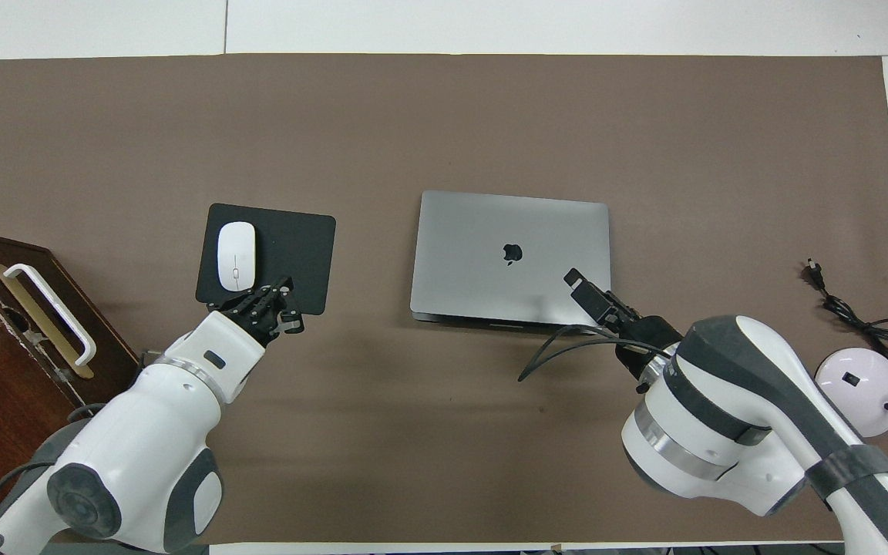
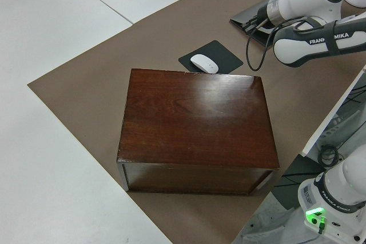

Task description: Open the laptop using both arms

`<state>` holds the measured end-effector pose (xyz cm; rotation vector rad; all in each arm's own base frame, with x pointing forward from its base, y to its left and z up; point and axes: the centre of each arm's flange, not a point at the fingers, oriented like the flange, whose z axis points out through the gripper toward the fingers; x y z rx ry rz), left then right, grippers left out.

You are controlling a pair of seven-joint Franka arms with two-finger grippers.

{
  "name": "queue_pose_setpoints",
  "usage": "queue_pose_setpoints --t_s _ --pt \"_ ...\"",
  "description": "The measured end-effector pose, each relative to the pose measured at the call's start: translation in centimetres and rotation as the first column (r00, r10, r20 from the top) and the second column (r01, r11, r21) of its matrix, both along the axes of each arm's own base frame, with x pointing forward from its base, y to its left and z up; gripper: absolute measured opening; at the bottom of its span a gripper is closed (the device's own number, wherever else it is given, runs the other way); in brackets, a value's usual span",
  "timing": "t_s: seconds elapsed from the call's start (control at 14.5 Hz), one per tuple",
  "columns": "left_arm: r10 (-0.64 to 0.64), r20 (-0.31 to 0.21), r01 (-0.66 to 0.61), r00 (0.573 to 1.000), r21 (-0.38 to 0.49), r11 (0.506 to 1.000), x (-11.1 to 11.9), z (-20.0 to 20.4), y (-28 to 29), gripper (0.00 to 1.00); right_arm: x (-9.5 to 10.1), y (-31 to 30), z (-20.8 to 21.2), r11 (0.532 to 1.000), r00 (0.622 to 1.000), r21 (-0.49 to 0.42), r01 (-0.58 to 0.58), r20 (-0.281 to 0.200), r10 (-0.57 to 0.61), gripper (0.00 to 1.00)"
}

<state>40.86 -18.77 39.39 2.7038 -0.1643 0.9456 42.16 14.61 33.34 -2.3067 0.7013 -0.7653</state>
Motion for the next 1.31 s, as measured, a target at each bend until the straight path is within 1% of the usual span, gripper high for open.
queue_pose_setpoints --t_s 0.14,0.28,0.48,0.62,0.76,0.96,1.31 --pt "-0.019 0.032 0.02 0.999 -0.007 1.0 -1.0 -1.3 -0.9 0.01 0.0 0.4 0.0 0.999 1.0 0.027 0.022 -0.009 -0.022 1.0" --pt "-0.04 0.071 0.042 0.997 -0.016 0.999 -1.4 -2.2 -2.0 0.01 -0.3 1.4 -0.5 1.0 1.0 0.028 0.012 -0.023 -0.011 1.0" --pt "-0.072 0.101 0.075 0.992 -0.019 0.997 -2.0 -3.9 -3.6 0.01 -1.3 3.5 -1.2 0.999 0.998 -0.027 -0.02 -0.063 0.018 1.0" --pt "-0.09 0.099 0.092 0.991 -0.014 0.996 -2.4 -4.8 -4.4 0.01 -1.6 4.9 -1.1 0.997 0.997 -0.066 -0.032 -0.078 0.027 1.0" --pt "-0.107 0.093 0.108 0.99 -0.01 0.994 -2.7 -5.3 -5.0 0.01 -1.5 5.7 -0.8 0.996 0.996 -0.08 -0.038 -0.08 0.032 1.0" --pt "-0.141 0.082 0.142 0.987 -0.004 0.99 -3.6 -5.9 -6.3 0.01 -1.5 6.0 -0.9 0.996 0.996 -0.081 -0.041 -0.081 0.035 1.0" --pt "-0.21 0.038 0.209 0.977 0.019 0.978 -5.4 -8.2 -8.8 0.01 -2.3 7.3 -1.0 0.996 0.995 -0.074 -0.057 -0.091 0.05 1.0"
